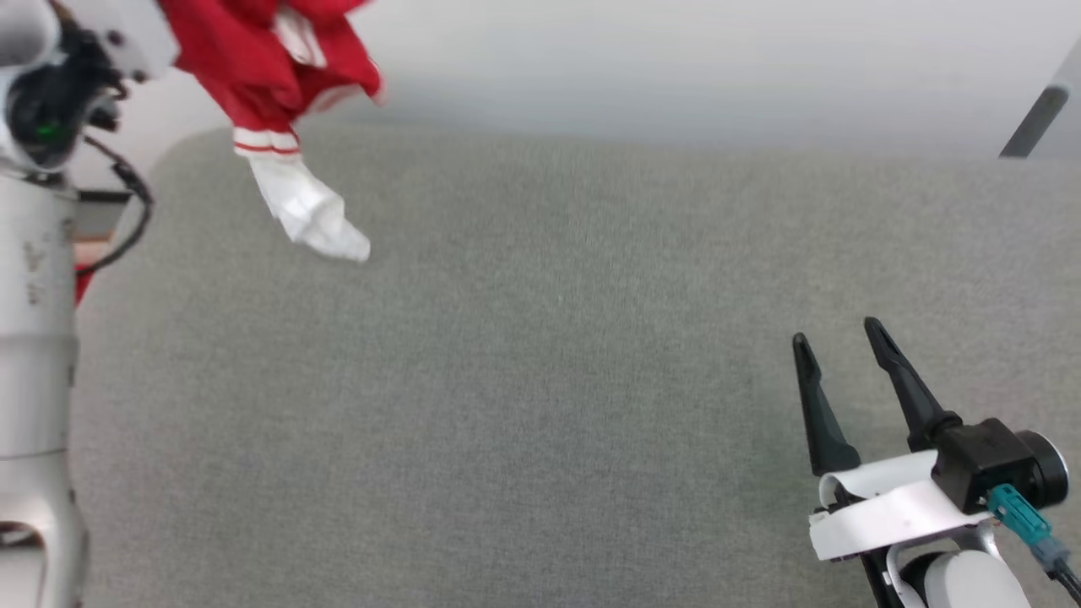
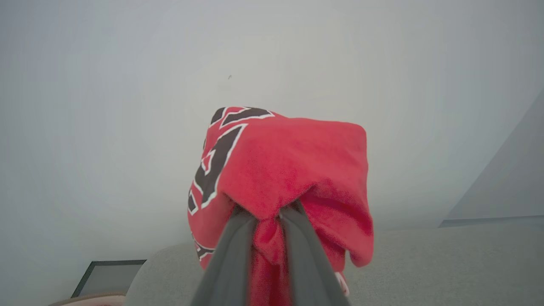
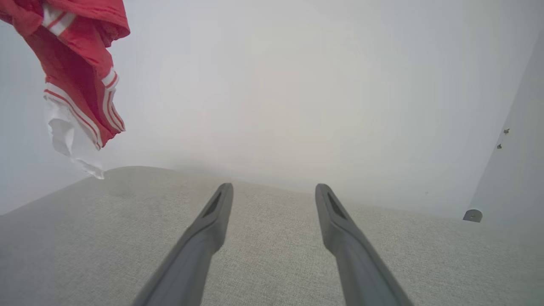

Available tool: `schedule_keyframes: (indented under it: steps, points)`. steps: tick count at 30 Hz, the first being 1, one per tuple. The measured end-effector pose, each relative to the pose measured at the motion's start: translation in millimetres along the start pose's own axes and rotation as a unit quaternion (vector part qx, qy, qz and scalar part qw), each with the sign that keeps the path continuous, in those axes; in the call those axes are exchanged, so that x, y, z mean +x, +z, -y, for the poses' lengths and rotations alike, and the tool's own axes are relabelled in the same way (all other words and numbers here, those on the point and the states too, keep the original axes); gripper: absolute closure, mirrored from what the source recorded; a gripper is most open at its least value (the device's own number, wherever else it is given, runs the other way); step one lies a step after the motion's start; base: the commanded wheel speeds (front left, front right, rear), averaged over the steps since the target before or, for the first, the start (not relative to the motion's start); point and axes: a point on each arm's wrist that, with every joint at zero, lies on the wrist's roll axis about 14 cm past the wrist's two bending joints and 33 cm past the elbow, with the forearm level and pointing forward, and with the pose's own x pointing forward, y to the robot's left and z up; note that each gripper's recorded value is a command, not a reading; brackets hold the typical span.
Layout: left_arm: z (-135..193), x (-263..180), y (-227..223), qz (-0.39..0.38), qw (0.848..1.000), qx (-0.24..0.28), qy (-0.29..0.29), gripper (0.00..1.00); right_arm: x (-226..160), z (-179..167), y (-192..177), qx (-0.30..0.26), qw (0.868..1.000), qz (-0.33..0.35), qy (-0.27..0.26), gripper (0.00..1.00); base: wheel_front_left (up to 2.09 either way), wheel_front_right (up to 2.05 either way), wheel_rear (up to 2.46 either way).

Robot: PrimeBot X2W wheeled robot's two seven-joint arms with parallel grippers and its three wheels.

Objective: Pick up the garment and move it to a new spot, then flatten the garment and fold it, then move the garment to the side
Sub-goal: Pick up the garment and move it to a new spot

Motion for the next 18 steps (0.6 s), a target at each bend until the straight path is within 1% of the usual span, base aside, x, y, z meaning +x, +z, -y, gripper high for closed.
schedule_keyframes:
  steps: [4,10,15,18]
  points:
    - [30,-9,7,0.002,0.999,-0.007,-0.041,1.0,-8,14,16,-0.01,1.0,0.018,-0.023,0.0,0.0,0.0,0.0]
    - [105,-10,-8,-0.022,0.991,-0.023,-0.133,1.0,-29,48,25,-0.031,0.996,0.023,-0.078,0.0,0.0,0.0,0.0]
    - [172,-16,-24,-0.049,0.975,-0.049,-0.213,1.0,-54,79,28,-0.043,0.991,0.02,-0.129,0.0,0.0,0.0,0.0]
    - [213,-25,-31,-0.062,0.96,-0.064,-0.264,1.0,-69,95,30,-0.05,0.986,0.017,-0.157,0.0,0.0,0.0,0.0]
